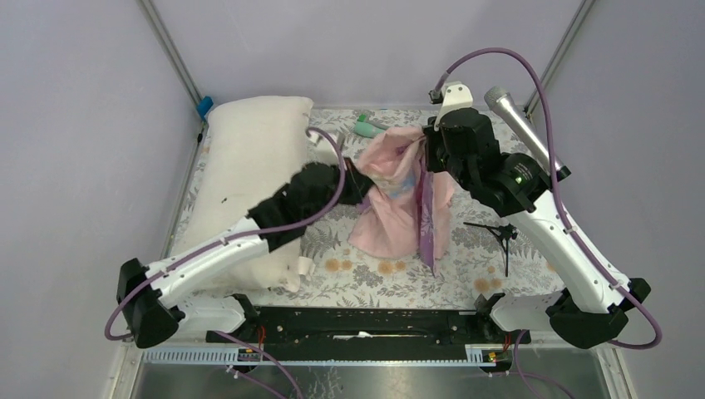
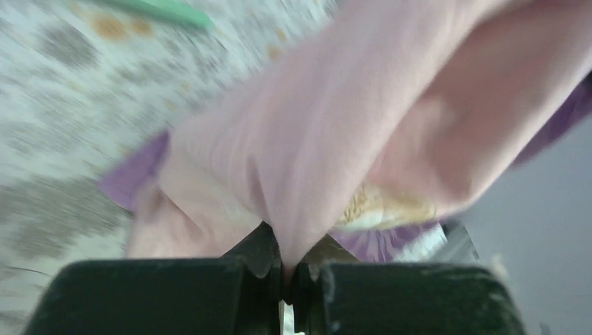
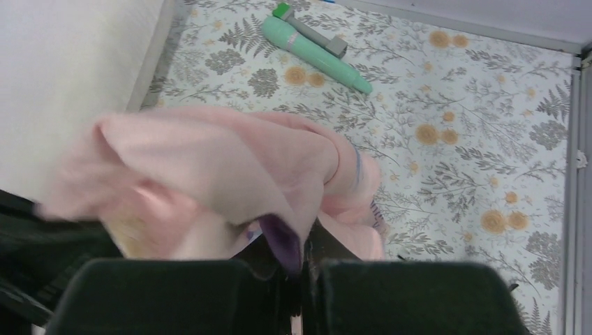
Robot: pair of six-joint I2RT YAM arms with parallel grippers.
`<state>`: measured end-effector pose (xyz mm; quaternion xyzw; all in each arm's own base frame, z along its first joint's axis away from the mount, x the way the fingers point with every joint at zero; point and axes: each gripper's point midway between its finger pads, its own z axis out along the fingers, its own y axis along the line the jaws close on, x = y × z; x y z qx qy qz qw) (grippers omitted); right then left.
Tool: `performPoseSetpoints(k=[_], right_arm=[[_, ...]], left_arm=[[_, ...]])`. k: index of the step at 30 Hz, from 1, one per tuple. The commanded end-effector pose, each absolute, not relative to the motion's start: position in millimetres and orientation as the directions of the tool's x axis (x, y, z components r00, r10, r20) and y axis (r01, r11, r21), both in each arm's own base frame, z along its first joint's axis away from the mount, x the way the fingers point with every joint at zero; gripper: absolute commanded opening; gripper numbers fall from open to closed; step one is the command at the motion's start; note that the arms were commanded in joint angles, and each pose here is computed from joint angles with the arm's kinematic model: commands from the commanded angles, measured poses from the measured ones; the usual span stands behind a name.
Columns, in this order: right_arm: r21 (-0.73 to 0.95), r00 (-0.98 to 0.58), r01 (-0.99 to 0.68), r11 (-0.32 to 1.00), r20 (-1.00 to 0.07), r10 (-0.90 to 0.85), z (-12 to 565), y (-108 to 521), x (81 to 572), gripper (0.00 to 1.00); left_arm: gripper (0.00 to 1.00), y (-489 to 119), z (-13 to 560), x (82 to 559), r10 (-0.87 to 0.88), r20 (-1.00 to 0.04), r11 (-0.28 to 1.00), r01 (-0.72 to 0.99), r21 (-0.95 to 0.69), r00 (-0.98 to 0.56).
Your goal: Put the pillow into the pillowcase
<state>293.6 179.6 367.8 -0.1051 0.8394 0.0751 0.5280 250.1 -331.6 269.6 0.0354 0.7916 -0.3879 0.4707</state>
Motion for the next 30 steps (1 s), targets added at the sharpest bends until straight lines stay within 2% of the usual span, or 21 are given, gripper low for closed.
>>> performPoseSetpoints(k=[1, 4, 8, 12, 14, 19, 22, 24, 30], right_arm=[[-0.010, -0.350, -0.164, 0.986, -0.934, -0.068, 387, 157, 296, 0.00], [0.017, -0.292, -0.186, 0.982, -0.956, -0.038, 408, 162, 298, 0.00], [0.029, -0.170, -0.186, 0.982, -0.985, -0.003, 459, 162, 306, 0.00], [0.022, -0.085, -0.291, 0.957, -0.996, -0.003, 501, 170, 296, 0.00], [-0.011, -0.086, -0.337, 0.942, -0.995, -0.042, 502, 172, 288, 0.00], [-0.048, -0.235, -0.451, 0.891, -0.957, -0.171, 448, 182, 269, 0.00], [0.088, -0.384, -0.584, 0.807, -0.906, -0.179, 395, 212, 242, 0.00], [0.212, -0.517, -0.649, 0.731, -0.828, -0.218, 335, 240, 214, 0.00], [0.416, -0.682, -0.689, 0.594, -0.649, -0.337, 191, 305, 126, 0.00]], left_arm=[[0.00, -254, 378, 295, -0.325, -0.898, 0.820, 0.384, -0.424, -0.296], [0.00, -228, 434, 325, -0.265, -0.951, 0.861, 0.406, -0.307, -0.157], [0.00, -235, 522, 347, -0.241, -0.969, 0.844, 0.505, -0.182, 0.052], [0.00, -244, 580, 350, -0.234, -0.963, 0.821, 0.558, -0.121, 0.134], [0.00, -240, 588, 347, -0.225, -0.965, 0.825, 0.554, -0.114, 0.137], [0.00, -199, 541, 334, -0.159, -0.987, 0.902, 0.408, -0.141, 0.010], [0.00, -144, 496, 318, -0.140, -0.988, 0.965, 0.214, -0.152, -0.071], [0.00, -109, 447, 313, -0.128, -0.980, 0.986, 0.082, -0.142, -0.153], [0.00, -79, 313, 288, -0.207, -0.900, 0.978, -0.076, -0.192, -0.383]])
